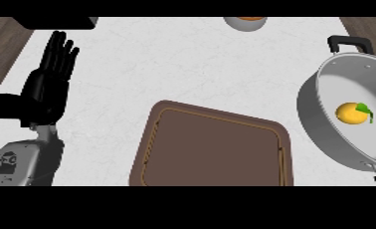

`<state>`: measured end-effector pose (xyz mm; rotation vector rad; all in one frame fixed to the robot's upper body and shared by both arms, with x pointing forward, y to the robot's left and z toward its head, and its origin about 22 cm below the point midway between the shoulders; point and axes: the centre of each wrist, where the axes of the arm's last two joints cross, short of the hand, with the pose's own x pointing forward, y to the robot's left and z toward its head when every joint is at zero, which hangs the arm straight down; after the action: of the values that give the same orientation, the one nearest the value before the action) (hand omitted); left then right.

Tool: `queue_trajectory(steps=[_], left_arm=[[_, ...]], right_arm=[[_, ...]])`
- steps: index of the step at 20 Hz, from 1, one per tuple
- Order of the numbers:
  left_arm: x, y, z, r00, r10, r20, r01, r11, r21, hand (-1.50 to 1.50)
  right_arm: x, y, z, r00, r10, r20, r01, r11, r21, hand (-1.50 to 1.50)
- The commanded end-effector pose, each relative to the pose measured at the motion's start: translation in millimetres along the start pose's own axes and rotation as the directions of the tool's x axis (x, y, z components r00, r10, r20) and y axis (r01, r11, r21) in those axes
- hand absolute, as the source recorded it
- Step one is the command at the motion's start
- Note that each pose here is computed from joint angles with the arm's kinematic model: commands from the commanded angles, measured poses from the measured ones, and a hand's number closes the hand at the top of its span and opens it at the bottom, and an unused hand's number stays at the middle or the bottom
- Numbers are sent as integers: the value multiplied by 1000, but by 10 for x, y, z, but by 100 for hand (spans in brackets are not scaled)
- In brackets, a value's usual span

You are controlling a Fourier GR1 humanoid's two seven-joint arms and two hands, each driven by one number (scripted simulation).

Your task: Pick the lemon from the tray and place it in the pot

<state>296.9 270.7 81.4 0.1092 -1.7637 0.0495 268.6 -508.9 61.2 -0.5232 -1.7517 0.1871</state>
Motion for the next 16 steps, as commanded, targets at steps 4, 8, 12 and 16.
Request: queue_trajectory(steps=[4,8,12,16], left_arm=[[108,4,-130,1000,-11,-2,11,1000,1,0],[48,-124,-12,1000,14,-1,-14,1000,-10,0],[5,-71,-115,1000,12,6,-12,999,-31,0],[-93,64,67,1000,21,-14,-21,1000,-4,0]], right_arm=[[-105,-527,166,991,-131,40,135,983,-122,-150],[-113,-894,321,985,-164,44,169,972,-165,-150],[-110,-1086,481,986,-160,50,167,967,-192,-150],[-29,-1356,674,986,-159,52,167,962,-214,-150]])
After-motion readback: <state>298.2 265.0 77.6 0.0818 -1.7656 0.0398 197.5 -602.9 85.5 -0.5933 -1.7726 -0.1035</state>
